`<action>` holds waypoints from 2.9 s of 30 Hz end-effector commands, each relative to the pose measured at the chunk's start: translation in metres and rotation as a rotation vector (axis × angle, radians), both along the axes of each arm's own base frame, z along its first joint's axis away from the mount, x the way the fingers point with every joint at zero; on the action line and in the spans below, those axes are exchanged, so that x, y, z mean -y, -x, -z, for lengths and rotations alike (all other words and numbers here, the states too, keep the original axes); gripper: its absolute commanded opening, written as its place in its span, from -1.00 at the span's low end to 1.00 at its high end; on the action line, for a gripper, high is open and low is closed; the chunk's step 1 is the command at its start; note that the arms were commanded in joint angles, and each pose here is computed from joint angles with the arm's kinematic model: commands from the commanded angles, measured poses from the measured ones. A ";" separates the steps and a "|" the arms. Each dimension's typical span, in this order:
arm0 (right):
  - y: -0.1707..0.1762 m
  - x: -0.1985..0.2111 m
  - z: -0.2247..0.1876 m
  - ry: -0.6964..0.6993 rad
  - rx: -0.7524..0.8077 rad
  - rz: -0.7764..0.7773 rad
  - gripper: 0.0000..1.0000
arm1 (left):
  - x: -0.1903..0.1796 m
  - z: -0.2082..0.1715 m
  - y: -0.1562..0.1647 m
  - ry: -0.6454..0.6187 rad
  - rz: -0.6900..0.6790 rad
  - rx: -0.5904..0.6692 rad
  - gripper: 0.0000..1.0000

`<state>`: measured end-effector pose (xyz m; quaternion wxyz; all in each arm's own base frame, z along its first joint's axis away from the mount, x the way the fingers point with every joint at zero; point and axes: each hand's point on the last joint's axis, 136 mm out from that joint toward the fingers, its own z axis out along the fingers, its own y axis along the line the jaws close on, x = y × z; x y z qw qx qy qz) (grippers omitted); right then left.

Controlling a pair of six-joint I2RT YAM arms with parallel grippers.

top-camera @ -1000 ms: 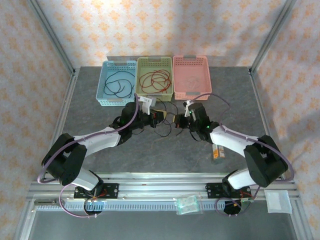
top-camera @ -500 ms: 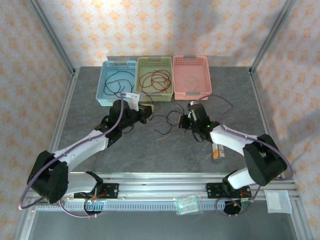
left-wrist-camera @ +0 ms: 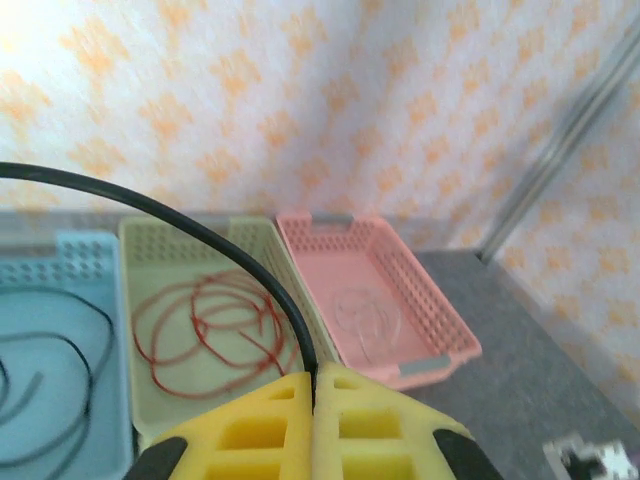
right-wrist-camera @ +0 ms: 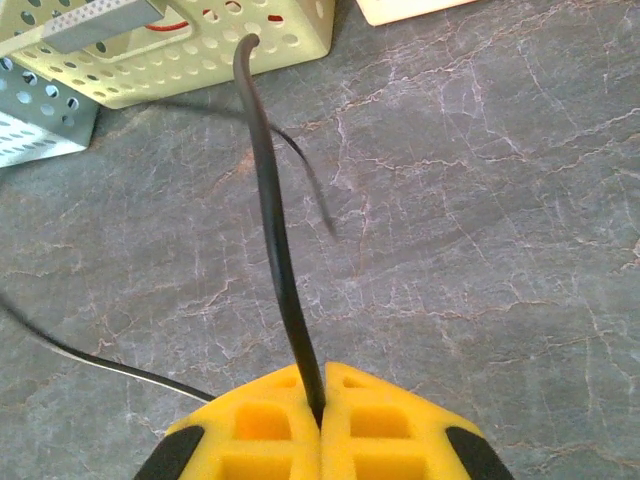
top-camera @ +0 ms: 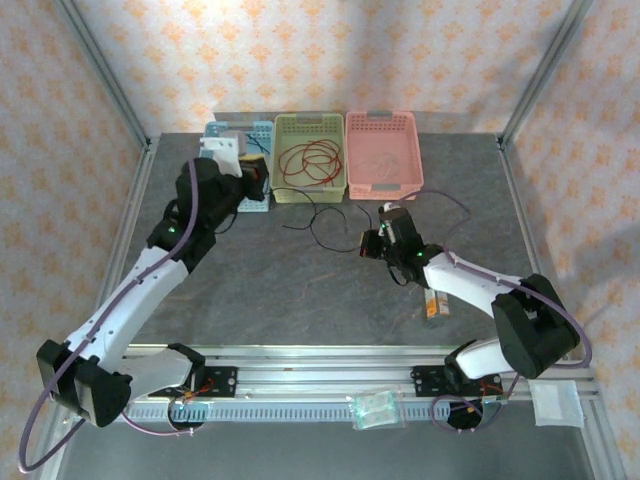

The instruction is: Untangle the cables

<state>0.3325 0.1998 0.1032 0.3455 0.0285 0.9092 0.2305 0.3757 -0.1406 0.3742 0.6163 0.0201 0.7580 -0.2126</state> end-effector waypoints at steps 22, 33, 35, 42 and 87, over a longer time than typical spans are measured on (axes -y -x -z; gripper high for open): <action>0.011 0.042 0.052 0.230 -0.129 0.115 -1.00 | -0.055 -0.181 -0.018 -0.117 -0.224 0.253 -1.00; 0.012 0.026 0.023 0.149 -0.053 0.029 -1.00 | -0.059 -0.160 -0.035 -0.123 -0.223 0.204 -1.00; 0.014 0.020 0.013 0.130 -0.029 0.000 -1.00 | -0.060 -0.154 -0.041 -0.119 -0.221 0.193 -1.00; 0.019 0.006 -0.019 0.089 0.055 -0.063 -1.00 | -0.075 -0.131 -0.072 -0.068 -0.219 0.159 -1.00; 0.025 0.002 -0.137 -0.067 0.265 0.003 -1.00 | -0.116 0.127 -0.217 -0.071 -0.315 -0.287 0.57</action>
